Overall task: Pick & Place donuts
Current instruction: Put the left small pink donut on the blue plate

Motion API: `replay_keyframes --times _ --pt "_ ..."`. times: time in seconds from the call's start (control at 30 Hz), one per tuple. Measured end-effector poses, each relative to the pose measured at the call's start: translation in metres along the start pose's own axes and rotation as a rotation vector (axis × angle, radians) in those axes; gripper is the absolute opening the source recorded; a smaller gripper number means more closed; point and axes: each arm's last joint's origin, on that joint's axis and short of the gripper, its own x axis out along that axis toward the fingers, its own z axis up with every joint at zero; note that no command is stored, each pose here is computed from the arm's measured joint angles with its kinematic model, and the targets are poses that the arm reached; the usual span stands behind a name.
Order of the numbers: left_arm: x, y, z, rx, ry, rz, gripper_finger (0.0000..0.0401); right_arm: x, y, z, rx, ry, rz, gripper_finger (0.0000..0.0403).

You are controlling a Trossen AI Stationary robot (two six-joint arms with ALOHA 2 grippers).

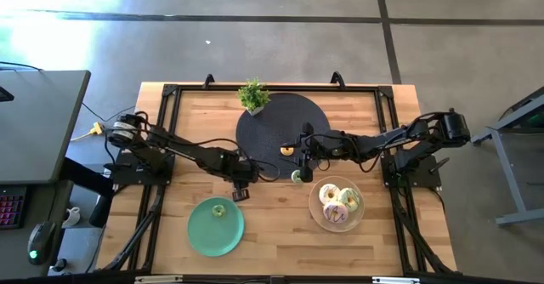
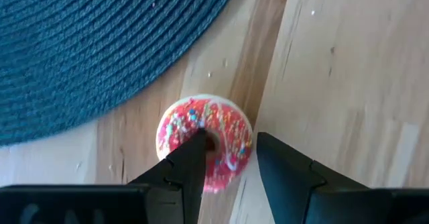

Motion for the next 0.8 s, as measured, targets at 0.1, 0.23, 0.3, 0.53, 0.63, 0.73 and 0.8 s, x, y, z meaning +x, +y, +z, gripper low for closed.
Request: replay_keyframes --times 0.1,0.23,0.3,0.53,0.63,0.73,0.8 --pt "0.001 -0.001 0.002 0.000 -0.006 -0.009 0.0131 0.000 0.000 -0.001 0.000 0.005 0.000 0.0181" --pt "0.013 -0.002 0.000 0.043 0.024 0.013 0.0123 0.000 0.000 -0.001 0.000 0.008 0.000 0.0181" --pt "0.013 -0.002 0.000 0.049 0.025 0.014 0.0105 0.000 0.000 -0.001 0.000 0.008 0.000 0.0181" --pt "0.008 -0.001 -0.001 0.059 0.031 0.008 0.0010 0.000 0.000 -0.001 0.000 0.009 0.000 0.0181" --pt "-0.005 0.001 -0.005 0.068 0.064 -0.030 0.0013 0.000 0.000 -0.001 0.000 0.009 0.000 0.0181" --pt "-0.021 0.002 -0.013 0.059 0.115 -0.074 0.0012 0.000 0.000 -0.001 -0.001 0.012 0.000 0.0181" --pt "-0.034 -0.002 -0.014 0.054 0.096 -0.115 0.0006 0.000 0.000 -0.002 -0.001 0.015 0.000 0.0181"
